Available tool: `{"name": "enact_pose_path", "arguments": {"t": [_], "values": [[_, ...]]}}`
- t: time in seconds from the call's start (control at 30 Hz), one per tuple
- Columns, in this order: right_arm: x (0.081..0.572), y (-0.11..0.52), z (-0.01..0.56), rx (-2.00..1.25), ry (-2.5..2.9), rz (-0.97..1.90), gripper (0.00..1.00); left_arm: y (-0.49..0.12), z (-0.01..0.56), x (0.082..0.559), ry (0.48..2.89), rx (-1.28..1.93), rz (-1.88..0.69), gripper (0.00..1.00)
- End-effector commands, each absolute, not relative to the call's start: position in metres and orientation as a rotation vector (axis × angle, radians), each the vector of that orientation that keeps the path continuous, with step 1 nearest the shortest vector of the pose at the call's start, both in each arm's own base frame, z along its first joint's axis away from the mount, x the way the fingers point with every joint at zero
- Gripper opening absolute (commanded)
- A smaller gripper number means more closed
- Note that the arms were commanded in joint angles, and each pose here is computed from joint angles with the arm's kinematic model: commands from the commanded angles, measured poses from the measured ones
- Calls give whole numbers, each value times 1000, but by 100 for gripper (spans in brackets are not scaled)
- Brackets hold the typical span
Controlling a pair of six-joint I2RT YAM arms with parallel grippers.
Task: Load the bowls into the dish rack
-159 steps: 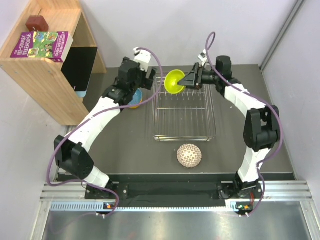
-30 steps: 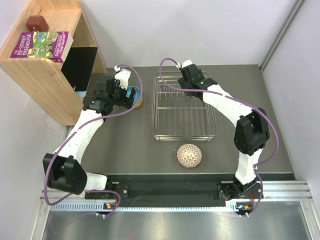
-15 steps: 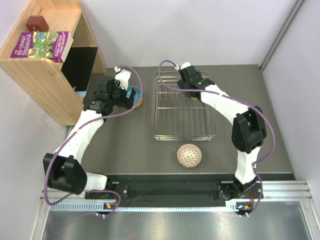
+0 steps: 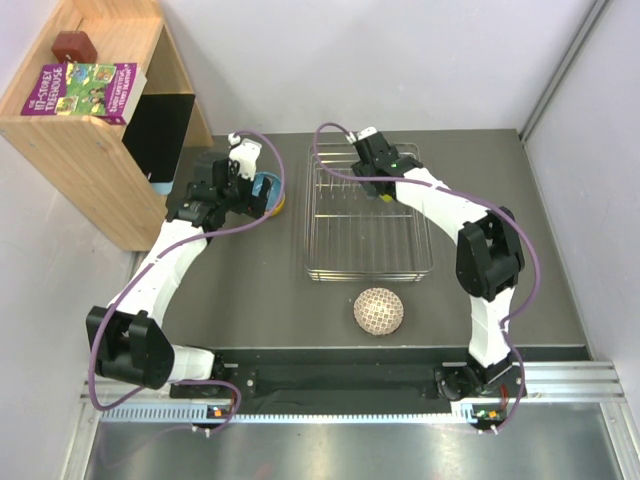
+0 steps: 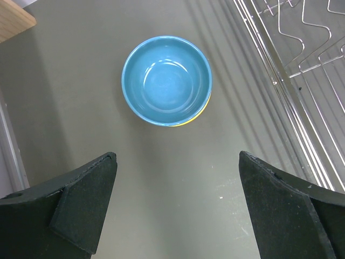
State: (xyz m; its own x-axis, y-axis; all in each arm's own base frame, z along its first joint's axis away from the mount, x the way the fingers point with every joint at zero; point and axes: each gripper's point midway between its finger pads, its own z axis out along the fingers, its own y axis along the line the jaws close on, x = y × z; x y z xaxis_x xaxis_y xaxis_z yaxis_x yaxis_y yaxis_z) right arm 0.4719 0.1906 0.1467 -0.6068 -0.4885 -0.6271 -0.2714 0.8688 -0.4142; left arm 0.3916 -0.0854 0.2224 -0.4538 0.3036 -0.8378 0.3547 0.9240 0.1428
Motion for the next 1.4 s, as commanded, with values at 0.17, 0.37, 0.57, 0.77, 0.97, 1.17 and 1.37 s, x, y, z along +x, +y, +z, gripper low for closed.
{"name": "enact_pose_path", "arguments": {"t": [0.17,0.37,0.57,0.77,0.97,1.17,1.37], "values": [[482,214,169,-534,2199,-267,40,-87,246,393,1995,442,-84,99],[479,223,166,-581,2201,-254,63,-85,246,393,1996,436,-81,99],[476,228,163,-607,2202,-252,76,-85,246,393,1994,436,-83,99],[476,229,161,-615,2201,-265,88,-85,246,393,1995,434,-85,99],[476,231,167,-616,2196,-259,90,-85,246,394,1995,433,-88,99],[472,235,179,-621,2178,-237,92,-85,247,395,1996,429,-90,99],[470,235,194,-609,2153,-227,93,-85,246,394,2001,427,-97,99]]}}
